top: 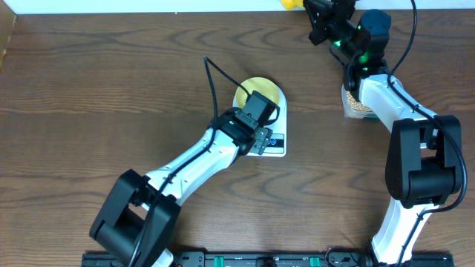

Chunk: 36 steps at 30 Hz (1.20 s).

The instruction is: Scoop item into bowl and weigh 50g on scale

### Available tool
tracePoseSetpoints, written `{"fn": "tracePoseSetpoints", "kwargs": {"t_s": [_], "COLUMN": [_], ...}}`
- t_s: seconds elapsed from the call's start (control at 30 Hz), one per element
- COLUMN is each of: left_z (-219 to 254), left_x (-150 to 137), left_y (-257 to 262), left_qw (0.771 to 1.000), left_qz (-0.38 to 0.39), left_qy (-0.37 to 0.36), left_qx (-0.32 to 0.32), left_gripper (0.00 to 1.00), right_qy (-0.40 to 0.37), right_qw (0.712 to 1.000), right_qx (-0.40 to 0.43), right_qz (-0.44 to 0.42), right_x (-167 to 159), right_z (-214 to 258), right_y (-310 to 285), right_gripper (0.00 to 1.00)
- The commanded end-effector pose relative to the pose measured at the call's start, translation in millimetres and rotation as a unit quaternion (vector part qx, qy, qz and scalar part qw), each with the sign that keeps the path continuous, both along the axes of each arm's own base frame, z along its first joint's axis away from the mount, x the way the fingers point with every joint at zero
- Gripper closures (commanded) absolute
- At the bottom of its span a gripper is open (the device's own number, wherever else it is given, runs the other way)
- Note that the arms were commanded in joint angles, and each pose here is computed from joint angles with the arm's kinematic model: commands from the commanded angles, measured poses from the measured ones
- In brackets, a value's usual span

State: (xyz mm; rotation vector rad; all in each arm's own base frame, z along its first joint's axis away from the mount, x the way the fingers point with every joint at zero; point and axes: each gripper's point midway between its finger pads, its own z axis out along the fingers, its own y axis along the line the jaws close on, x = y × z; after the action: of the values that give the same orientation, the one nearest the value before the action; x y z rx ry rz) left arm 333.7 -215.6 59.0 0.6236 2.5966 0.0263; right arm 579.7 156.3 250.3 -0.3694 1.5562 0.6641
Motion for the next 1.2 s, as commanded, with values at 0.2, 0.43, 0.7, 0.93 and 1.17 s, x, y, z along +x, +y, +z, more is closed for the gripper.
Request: {"fn": "tracePoseSetpoints", "kwargs": {"t_s": [0.2,0.43,0.7,0.93,1.17], "left_z": [-10.6,-14.8,-15.7,-16.5,-18.7], "left_x": [3.3,2.1,2.5,1.7,1.3], "left_y": [-4.7,-9.8,-11.2,-10.1,-9.9], "left_qw": [1.0,1.0,1.0,1.0,1.0], "left_qz": [0.002,-0.003,-0.004,-0.004,-0.004], "left_qy": [-0.004,-0.003,-0.005,-0.003,-0.001], "left_qx": [0.016,0.017,0.017,0.019,0.021], "left_gripper": [0.18,0.17,0.18,0.18,0.17], "right_qy": [-0.011,-0.011,-0.01,-0.009,-0.006], "right_qw": [1.0,1.0,1.0,1.0,1.0], "right_qx": [-0.005,-0.005,-0.005,-0.006,-0.006], "right_qz": [0.007,0.008,0.008,0.008,0.007], "right_x": [0.4,0.3,0.3,0.3,0.4], "right_z": [5.5,5.4,5.1,4.6,3.1], "right_y": [0.7,0.7,0.7,0.7,0.7], "right_gripper": [0.99,0.99,0.99,0.99,0.99]}}
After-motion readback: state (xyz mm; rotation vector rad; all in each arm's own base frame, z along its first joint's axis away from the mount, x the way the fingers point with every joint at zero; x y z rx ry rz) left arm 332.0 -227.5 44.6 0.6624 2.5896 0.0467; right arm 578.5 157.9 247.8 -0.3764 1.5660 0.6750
